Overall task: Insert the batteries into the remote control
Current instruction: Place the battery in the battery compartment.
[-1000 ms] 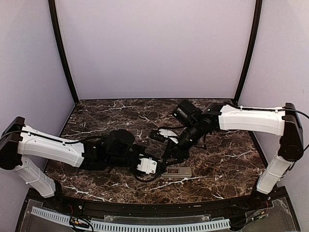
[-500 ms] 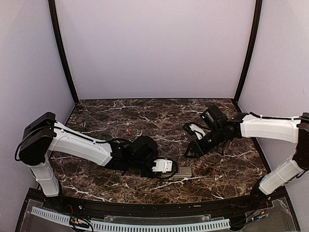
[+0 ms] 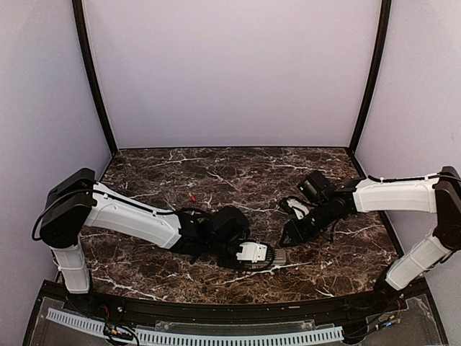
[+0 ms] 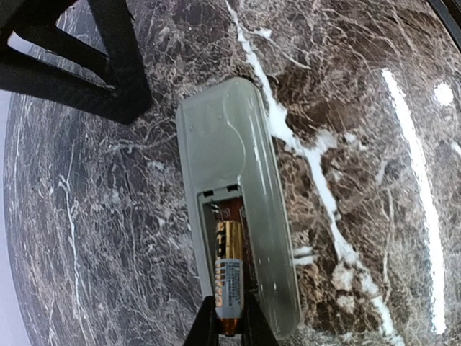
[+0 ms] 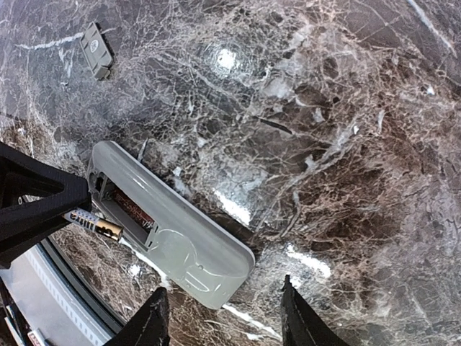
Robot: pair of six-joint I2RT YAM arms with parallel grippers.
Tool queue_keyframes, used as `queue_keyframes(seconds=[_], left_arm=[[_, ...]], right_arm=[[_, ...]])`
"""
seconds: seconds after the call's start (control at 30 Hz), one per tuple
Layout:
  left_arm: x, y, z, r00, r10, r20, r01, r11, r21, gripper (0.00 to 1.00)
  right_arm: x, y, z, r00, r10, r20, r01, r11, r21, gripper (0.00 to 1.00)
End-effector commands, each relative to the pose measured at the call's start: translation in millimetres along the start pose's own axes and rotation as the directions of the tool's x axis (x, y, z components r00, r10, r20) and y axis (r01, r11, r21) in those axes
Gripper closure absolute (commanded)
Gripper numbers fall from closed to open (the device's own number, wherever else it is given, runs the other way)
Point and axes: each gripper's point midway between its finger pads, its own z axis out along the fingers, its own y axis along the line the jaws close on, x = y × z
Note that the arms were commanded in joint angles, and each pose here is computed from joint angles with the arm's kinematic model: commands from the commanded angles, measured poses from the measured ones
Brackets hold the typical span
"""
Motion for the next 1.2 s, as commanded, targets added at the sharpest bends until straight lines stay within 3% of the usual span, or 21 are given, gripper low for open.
queue_keyframes(seconds=[0.0, 0.63, 1.17], left_arm=[[5, 7, 6, 0.998, 0.012, -0.063, -0.014, 0.999, -0.031, 1.00], [13, 0, 14, 0.991, 0.031, -0.127, -0.035, 0.999, -0.023, 1.00], [4, -16, 21, 0.994, 0.064, -0.089, -0.058, 0.996, 0.068, 1.00]], right_arm=[[-2, 2, 6, 1.000, 0.019, 0.015, -0.018, 0.999, -0.030, 0.50], [15, 0, 17, 0.997, 0.064, -0.034, -0.066, 0.996, -0.054, 0.51], [15, 1, 16, 0.997, 0.067, -0.041, -0.070, 0.996, -0.058, 0.50]])
